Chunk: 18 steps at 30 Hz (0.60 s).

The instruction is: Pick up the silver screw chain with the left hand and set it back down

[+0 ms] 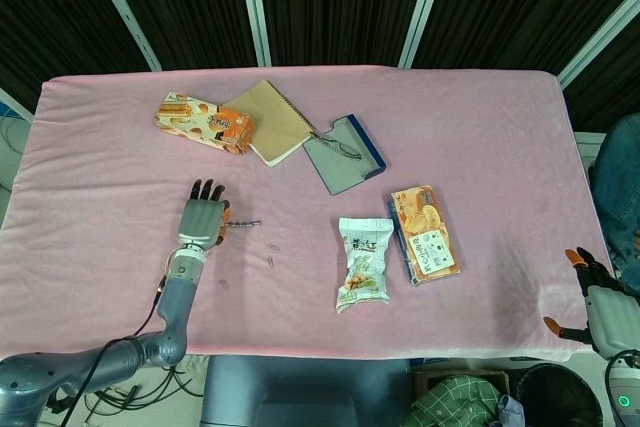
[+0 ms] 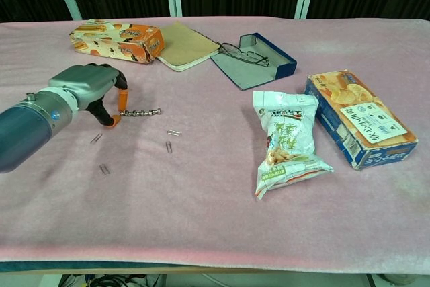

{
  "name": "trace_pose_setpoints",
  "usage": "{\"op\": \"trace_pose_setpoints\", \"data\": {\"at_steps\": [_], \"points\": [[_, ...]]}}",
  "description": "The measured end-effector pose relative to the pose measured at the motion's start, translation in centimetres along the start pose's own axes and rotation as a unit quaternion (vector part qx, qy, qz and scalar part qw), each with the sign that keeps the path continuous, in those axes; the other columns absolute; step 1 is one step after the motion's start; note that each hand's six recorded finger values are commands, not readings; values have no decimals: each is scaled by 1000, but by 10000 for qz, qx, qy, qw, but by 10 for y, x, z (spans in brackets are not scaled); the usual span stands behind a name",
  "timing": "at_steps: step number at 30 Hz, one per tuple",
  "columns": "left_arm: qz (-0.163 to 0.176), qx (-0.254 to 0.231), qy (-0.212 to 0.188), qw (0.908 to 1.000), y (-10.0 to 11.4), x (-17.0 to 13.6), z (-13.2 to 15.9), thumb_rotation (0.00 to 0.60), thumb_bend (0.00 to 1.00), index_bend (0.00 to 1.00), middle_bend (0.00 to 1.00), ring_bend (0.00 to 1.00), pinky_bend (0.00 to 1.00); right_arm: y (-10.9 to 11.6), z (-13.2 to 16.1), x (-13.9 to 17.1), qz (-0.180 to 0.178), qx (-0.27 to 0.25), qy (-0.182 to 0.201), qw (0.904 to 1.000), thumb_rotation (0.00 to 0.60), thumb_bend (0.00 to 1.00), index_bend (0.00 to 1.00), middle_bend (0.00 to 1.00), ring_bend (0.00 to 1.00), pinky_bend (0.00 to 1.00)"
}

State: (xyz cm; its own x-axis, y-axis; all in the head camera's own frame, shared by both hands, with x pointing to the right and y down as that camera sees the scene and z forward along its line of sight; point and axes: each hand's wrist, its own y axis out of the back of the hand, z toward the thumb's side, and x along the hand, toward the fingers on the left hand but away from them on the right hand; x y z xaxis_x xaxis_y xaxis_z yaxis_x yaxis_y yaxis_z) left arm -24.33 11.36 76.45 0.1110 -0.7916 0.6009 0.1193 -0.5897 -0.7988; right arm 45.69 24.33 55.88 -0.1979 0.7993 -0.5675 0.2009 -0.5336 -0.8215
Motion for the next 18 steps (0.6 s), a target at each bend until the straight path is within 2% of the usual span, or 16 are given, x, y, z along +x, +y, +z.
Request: {"op": "trace_pose_setpoints", "data": {"at_steps": [8, 18], "points": [[177, 62, 27, 9998, 2, 5, 5, 600, 359, 544, 156, 0, 0, 0, 0, 0, 18, -13, -7, 10000, 600, 86, 0, 0, 64, 177], [191, 11, -17, 9998, -1, 3, 9, 600, 378, 553, 163, 0, 0, -1, 0, 0, 22, -15, -3, 10000, 600, 87, 0, 0, 64, 176]]}}
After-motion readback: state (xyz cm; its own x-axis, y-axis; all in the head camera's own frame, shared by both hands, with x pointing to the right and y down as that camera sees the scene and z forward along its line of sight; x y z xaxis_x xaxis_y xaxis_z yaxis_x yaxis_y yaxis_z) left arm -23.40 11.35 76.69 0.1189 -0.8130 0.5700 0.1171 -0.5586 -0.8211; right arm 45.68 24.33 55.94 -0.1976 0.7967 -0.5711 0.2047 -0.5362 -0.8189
